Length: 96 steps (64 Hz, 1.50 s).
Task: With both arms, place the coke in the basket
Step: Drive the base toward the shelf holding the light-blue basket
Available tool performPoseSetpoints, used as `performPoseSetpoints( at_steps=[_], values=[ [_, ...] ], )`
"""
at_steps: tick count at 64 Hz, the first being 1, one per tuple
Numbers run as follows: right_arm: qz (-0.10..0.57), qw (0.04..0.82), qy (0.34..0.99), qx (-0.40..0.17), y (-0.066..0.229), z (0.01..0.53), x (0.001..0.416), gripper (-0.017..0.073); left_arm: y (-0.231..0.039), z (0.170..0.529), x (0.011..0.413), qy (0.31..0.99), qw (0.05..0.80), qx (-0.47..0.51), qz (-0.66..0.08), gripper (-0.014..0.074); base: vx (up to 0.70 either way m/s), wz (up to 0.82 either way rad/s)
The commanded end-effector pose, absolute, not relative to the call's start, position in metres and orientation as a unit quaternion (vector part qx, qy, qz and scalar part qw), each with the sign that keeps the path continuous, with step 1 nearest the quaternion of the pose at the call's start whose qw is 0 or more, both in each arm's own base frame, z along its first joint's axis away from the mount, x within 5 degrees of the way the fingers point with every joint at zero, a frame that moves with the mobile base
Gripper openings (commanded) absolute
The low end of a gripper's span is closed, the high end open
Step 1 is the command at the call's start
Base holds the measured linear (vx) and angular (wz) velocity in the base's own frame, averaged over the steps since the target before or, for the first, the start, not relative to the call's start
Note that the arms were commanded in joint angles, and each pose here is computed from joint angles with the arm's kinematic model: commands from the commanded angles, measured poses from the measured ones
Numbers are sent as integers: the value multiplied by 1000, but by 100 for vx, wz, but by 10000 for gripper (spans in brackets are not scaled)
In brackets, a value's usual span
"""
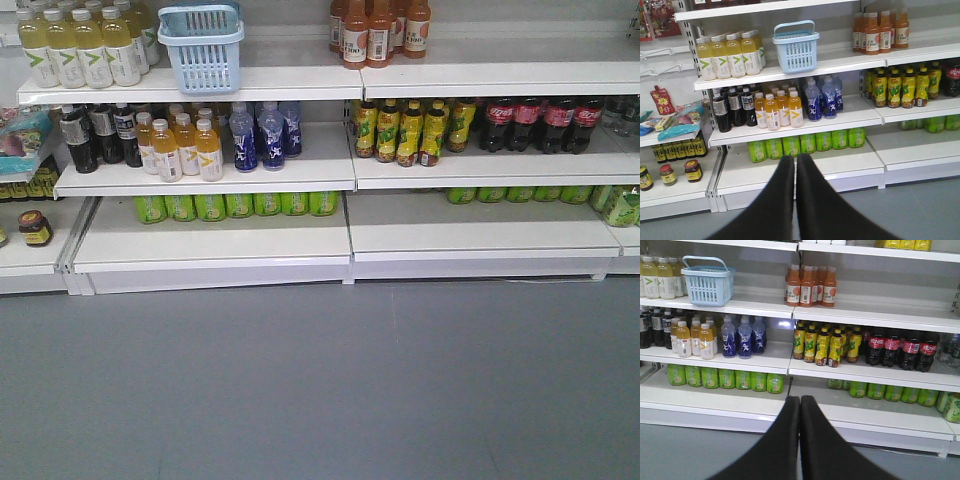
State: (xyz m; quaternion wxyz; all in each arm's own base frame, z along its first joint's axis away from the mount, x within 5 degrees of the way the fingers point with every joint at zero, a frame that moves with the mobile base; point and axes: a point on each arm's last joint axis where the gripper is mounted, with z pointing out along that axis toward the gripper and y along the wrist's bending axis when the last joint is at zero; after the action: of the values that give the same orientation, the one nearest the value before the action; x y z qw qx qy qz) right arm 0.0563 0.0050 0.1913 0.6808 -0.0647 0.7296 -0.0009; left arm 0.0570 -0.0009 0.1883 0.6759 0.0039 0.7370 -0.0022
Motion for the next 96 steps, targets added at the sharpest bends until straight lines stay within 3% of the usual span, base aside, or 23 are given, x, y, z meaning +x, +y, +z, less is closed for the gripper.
performPoseSetpoints(
  at_steps=[1, 96],
  values=[
    [-4, 710, 701, -63, 5, 196, 56, -10, 0, 208, 54, 689, 724, -1, -2, -6, 0, 0],
    [-4, 710, 701, -63, 5, 196, 56, -10, 0, 208, 54, 689, 724, -1, -2, -6, 0, 0]
  ],
)
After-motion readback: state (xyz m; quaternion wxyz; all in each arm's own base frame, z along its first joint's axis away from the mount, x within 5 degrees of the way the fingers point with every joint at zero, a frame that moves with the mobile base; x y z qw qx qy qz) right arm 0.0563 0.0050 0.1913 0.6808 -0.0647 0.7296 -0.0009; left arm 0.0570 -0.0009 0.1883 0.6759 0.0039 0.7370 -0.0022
